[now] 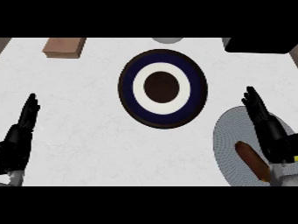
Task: Pick the sweet potato from the placemat and place it in the plate
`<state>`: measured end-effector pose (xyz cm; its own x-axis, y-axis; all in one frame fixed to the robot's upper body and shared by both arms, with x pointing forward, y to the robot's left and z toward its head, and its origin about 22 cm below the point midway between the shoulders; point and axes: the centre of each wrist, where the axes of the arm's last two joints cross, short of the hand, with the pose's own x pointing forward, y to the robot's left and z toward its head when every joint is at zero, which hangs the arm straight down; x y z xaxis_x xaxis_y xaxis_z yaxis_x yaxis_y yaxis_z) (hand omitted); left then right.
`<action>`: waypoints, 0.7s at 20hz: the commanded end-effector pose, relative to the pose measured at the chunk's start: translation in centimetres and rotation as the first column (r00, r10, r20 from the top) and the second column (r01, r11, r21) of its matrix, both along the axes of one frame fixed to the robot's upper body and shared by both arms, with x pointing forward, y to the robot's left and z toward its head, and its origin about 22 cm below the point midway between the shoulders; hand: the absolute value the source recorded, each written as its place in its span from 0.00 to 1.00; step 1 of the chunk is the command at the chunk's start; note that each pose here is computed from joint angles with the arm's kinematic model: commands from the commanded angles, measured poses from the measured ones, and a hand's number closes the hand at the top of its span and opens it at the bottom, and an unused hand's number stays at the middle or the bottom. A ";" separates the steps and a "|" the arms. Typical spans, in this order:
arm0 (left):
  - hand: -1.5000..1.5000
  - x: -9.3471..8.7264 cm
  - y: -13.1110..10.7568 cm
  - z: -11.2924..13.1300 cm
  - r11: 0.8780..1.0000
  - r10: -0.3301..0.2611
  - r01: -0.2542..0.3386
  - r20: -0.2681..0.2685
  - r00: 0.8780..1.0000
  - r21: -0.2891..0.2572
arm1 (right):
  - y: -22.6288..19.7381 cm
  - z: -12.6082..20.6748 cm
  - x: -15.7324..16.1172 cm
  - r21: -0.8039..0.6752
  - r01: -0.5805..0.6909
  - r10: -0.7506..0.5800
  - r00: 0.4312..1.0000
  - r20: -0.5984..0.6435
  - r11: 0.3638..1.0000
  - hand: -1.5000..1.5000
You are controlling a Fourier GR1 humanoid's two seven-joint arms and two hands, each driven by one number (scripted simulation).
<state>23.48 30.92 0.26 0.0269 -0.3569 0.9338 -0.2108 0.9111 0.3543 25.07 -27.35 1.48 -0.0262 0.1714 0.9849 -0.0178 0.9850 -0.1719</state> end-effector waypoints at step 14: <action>0.50 6.8 -4.0 4.2 0.980 -0.183 0.180 -0.027 0.983 -0.084 | 6.0 -5.3 -7.3 -0.753 -0.260 0.484 0.871 0.088 0.604 0.00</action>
